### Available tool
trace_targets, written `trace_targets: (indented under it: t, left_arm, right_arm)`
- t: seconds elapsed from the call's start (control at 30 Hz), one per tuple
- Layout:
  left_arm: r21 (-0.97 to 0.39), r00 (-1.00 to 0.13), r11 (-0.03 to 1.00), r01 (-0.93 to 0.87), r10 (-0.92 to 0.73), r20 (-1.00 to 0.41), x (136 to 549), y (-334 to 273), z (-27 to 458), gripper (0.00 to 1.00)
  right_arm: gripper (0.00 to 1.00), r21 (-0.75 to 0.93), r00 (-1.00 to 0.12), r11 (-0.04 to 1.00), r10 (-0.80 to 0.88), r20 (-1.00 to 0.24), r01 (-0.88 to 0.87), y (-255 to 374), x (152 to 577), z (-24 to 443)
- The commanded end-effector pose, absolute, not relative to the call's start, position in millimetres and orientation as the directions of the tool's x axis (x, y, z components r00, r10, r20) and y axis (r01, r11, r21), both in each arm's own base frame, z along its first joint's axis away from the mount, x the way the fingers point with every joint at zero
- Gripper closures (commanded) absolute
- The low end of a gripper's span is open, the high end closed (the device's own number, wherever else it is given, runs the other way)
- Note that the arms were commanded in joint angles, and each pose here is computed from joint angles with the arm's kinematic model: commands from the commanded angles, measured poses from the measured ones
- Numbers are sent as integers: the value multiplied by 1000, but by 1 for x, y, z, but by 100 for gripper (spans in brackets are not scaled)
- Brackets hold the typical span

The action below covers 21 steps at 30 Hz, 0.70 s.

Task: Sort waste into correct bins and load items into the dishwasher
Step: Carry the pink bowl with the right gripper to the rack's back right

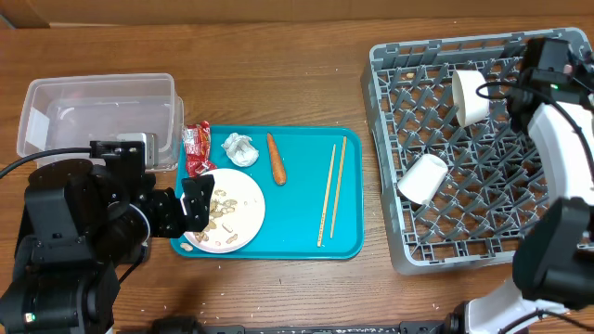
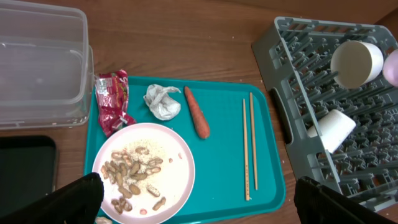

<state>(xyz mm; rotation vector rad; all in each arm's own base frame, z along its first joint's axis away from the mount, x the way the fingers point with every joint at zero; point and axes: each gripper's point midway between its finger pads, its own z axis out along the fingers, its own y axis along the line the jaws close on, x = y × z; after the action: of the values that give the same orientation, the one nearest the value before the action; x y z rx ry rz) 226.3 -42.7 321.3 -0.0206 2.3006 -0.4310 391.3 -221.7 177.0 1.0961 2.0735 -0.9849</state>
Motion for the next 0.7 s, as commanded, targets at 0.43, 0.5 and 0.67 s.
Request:
trace_targets:
  t: [0.43,0.5,0.67]
  left_arm:
    - [-287,-679,949,131,-125,-724,227,-40,327,0]
    - [-287,-679,949,131,-125,-724,227,-40,327,0]
    - [-287,-679,949,131,-125,-724,227,-40,327,0]
  right_arm:
    - [96,-452,-582,391,336,-741,802,-211,402,161]
    - [96,-462,-583,383,318,-747,800,-213,403,165]
    - [96,-463,-590,406,282,-756,788,-210,414,170]
